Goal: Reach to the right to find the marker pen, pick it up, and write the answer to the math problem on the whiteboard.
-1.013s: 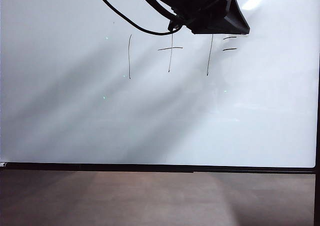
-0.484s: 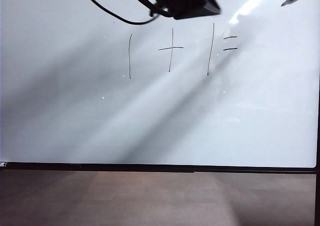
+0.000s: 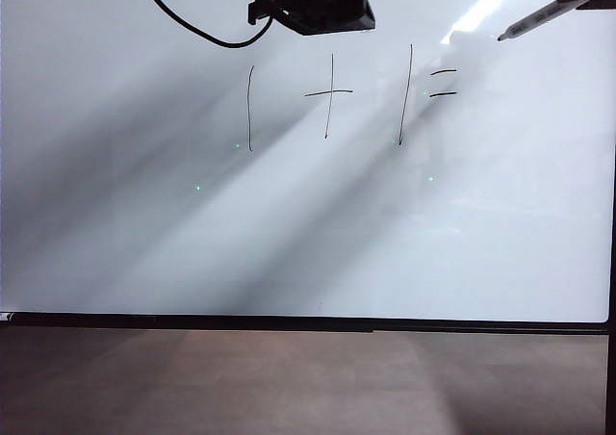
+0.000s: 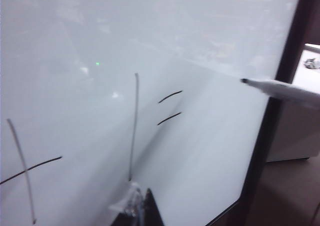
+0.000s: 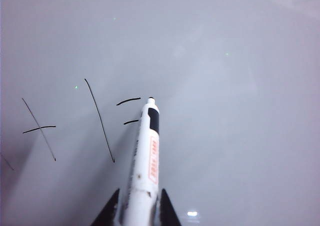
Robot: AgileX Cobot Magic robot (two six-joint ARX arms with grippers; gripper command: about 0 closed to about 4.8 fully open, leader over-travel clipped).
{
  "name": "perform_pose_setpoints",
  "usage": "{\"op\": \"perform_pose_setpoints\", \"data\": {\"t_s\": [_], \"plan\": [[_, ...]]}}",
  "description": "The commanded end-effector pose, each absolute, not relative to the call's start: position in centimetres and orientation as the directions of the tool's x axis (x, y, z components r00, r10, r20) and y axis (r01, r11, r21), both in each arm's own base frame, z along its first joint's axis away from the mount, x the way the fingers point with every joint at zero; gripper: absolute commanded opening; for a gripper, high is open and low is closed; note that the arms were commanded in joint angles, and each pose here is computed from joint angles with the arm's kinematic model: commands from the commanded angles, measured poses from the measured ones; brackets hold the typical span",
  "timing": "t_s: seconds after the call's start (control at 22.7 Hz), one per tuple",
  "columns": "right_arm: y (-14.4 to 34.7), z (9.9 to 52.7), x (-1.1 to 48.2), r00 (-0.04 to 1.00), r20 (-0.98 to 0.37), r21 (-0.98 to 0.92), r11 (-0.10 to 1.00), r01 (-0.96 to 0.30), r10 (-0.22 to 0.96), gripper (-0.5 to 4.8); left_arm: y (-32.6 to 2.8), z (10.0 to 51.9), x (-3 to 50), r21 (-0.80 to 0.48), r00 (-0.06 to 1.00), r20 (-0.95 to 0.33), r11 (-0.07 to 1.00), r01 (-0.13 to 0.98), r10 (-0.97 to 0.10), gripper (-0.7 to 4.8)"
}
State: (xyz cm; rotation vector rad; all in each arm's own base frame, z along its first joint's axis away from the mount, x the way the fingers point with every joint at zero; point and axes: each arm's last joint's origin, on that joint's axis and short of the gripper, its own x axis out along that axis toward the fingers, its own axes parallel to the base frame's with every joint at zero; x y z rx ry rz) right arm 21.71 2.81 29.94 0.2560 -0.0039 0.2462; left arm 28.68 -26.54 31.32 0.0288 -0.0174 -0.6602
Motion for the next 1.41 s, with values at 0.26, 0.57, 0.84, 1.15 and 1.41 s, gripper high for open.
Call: {"op": "perform_pose_setpoints", "data": {"t_s": [0.26, 0.57, 0.84, 1.15, 1.41], "plan": [[3.0, 30.5, 22.5, 0.953, 0.119, 0.237, 0.924, -0.301, 0.280, -0.06, -26.8, 31.8, 28.3, 0.037, 0.731, 0.036, 0.732, 0.680, -0.681, -0.05], [3.3, 30.5, 24.1, 0.944, 0.096, 0.237, 0.914, -0.330, 0.316, -0.06, -27.0, 31.9, 28.1, 0.036, 0.727, 0.040, 0.729, 0.684, -0.685, -0.04], [3.3, 31.0, 24.6, 0.944, 0.103, 0.231, 0.915, -0.330, 0.315, -0.06, -27.0, 31.9, 28.1, 0.036, 0.728, 0.043, 0.729, 0.684, -0.685, -0.04], [3.4, 30.9, 25.6, 0.945, 0.084, 0.219, 0.919, -0.326, 0.315, -0.06, -27.0, 31.9, 28.1, 0.037, 0.728, 0.042, 0.730, 0.683, -0.684, -0.04], [3.5, 30.5, 26.0, 0.946, 0.073, 0.220, 0.920, -0.323, 0.315, -0.06, -27.0, 31.9, 28.1, 0.036, 0.728, 0.043, 0.730, 0.683, -0.684, -0.04]]}}
